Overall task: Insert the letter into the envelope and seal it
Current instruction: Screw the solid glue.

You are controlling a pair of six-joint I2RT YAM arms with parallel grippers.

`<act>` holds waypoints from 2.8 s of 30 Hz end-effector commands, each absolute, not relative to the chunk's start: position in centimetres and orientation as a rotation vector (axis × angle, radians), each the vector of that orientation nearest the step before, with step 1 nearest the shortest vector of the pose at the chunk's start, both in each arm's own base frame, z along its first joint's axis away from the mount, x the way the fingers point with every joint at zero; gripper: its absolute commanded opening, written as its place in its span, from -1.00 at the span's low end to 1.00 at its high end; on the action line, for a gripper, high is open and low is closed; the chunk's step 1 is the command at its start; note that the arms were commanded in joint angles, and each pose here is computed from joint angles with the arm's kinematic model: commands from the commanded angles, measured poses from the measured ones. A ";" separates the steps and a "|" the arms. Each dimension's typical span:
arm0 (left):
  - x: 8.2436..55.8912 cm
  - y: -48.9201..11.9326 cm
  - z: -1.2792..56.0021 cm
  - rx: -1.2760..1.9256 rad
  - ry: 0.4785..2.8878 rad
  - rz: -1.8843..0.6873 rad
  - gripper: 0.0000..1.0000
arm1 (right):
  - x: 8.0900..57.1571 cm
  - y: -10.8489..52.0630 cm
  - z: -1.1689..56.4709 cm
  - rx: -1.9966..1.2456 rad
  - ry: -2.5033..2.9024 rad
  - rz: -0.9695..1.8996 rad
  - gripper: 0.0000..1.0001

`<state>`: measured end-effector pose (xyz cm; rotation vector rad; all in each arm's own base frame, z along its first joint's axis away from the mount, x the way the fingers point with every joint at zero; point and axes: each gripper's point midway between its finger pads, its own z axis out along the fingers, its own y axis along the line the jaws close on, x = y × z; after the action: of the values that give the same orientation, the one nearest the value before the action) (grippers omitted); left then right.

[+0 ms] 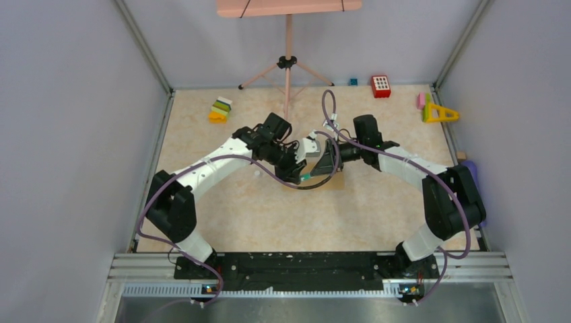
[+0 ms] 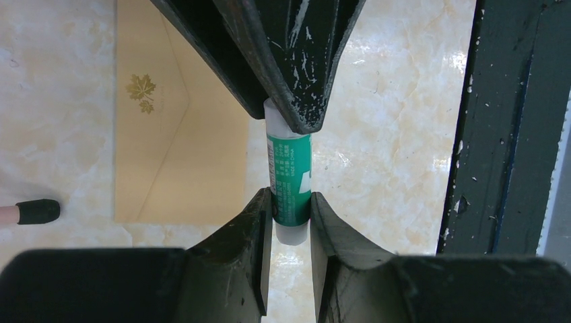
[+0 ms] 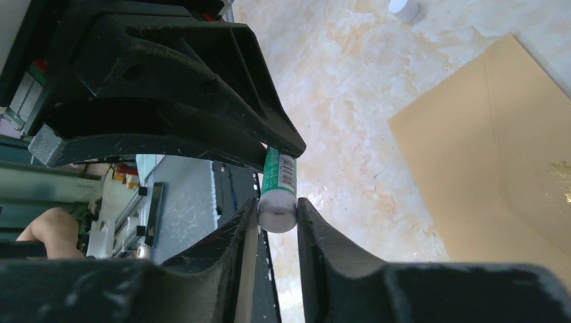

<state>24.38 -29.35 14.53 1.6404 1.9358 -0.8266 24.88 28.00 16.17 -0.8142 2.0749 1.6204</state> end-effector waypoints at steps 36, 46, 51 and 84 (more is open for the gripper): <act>24.7 -30.4 13.7 1.634 1.928 -0.858 -0.02 | 24.8 28.7 19.2 -0.918 1.933 1.652 -0.79; 23.7 -30.9 14.3 1.645 1.921 -0.954 -1.00 | 24.6 28.3 19.0 -1.006 1.868 1.560 -0.78; 21.5 -31.6 15.4 1.672 1.881 -1.162 -1.00 | 23.9 27.8 19.1 -1.158 1.725 1.473 -0.70; 28.9 -29.5 16.6 1.287 1.939 -0.778 -1.00 | 26.6 25.9 22.0 -0.625 1.892 1.641 0.40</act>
<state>26.64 -29.59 14.60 1.3683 2.0163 -0.9316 25.67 25.36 20.04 -0.7375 1.9104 1.5692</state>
